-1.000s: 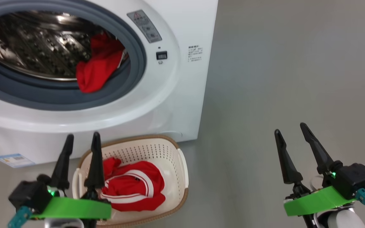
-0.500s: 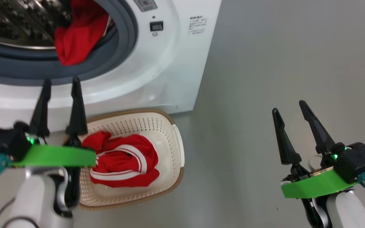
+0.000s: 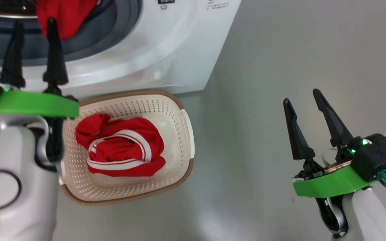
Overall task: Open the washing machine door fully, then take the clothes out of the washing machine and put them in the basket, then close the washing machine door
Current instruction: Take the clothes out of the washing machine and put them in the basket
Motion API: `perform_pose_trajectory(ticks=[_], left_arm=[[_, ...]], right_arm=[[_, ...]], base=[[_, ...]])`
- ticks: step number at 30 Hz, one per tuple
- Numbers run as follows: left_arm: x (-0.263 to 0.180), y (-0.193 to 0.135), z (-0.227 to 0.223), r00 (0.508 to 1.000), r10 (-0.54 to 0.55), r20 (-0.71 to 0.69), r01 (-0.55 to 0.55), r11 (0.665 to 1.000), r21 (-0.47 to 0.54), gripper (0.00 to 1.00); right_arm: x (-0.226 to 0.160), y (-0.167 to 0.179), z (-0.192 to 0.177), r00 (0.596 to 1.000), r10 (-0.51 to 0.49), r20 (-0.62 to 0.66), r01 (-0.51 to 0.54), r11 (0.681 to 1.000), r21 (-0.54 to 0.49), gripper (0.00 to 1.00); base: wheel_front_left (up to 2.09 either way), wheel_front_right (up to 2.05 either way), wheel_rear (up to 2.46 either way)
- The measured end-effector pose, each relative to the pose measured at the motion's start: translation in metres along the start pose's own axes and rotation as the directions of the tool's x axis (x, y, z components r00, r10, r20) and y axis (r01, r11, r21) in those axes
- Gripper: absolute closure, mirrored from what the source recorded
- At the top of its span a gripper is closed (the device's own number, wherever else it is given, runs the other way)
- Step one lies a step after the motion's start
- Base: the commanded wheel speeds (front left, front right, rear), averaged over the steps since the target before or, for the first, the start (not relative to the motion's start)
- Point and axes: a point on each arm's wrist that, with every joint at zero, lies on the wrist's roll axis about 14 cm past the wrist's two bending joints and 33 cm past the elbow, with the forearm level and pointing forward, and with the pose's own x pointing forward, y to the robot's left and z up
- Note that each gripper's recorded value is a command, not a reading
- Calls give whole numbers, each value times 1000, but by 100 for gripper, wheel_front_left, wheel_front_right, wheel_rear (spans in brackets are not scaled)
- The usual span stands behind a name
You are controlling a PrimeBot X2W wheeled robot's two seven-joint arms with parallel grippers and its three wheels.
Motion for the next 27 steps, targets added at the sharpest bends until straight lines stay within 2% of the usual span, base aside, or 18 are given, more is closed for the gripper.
perform_pose_trajectory(ticks=[13, 23, 27], left_arm=[[49, 6, -28, 998, 2, -56, -2, 1000, -8, 0], [68, 7, -66, 959, 15, -284, -11, 1000, 15, 0], [68, 12, -78, 927, 39, -372, -20, 998, 54, 0]], right_arm=[[16, 0, -23, 999, 16, -44, -16, 1000, -9, 0], [15, -9, -22, 999, -8, -49, 7, 1000, -17, 0], [11, -13, -18, 999, -22, -41, 22, 1000, -13, 0]], base=[[0, 0, 0], [0, 0, 0], [0, 0, 0]])
